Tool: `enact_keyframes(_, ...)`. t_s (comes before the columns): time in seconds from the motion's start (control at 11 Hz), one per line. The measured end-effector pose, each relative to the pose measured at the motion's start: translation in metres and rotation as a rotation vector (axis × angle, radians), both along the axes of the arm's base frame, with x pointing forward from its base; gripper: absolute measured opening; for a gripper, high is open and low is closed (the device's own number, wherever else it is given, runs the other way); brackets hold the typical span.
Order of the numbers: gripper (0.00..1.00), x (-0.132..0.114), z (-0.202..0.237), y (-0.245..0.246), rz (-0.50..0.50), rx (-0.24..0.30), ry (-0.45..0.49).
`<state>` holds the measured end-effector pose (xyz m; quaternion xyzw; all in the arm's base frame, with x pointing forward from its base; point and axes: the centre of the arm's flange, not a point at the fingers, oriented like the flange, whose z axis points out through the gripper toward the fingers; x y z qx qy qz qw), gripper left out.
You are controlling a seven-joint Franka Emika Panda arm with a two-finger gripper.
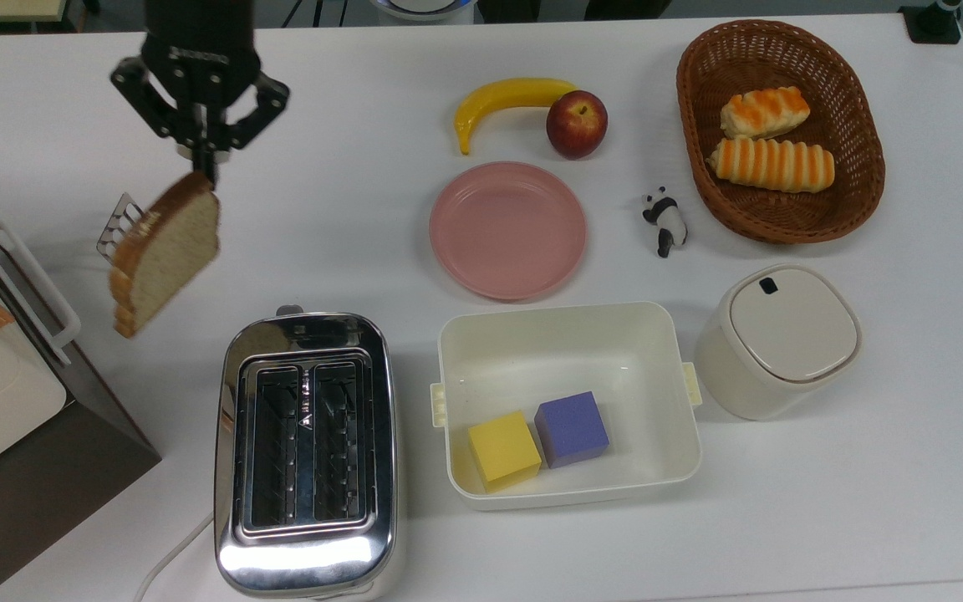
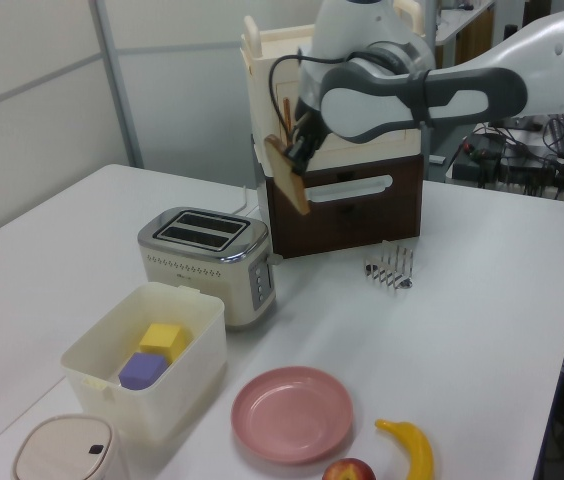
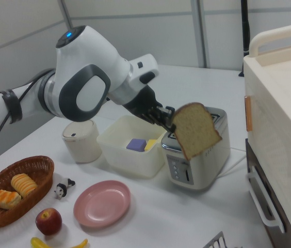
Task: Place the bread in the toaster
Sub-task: 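Carry the bread slice over the toaster and lower it into a slot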
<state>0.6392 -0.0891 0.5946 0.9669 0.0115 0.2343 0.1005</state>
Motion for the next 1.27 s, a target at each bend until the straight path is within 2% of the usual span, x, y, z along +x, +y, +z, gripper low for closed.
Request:
enact_keyframes(0.09, 0.04, 0.008, 0.000, 0.014, 0.023, -0.004, -0.009)
enact_keyframes(0.27, 0.04, 0.025, 0.002, 0.034, 0.065, -0.015, -0.088)
enact_keyframes(0.81, 0.04, 0.067, -0.030, 0.083, 0.177, -0.023, -0.292)
enact_keyframes(1.0, 0.04, 0.075, -0.043, 0.097, 0.214, -0.031, -0.305)
enact_keyframes(1.27, 0.04, 0.077, -0.047, 0.103, 0.294, -0.079, -0.289)
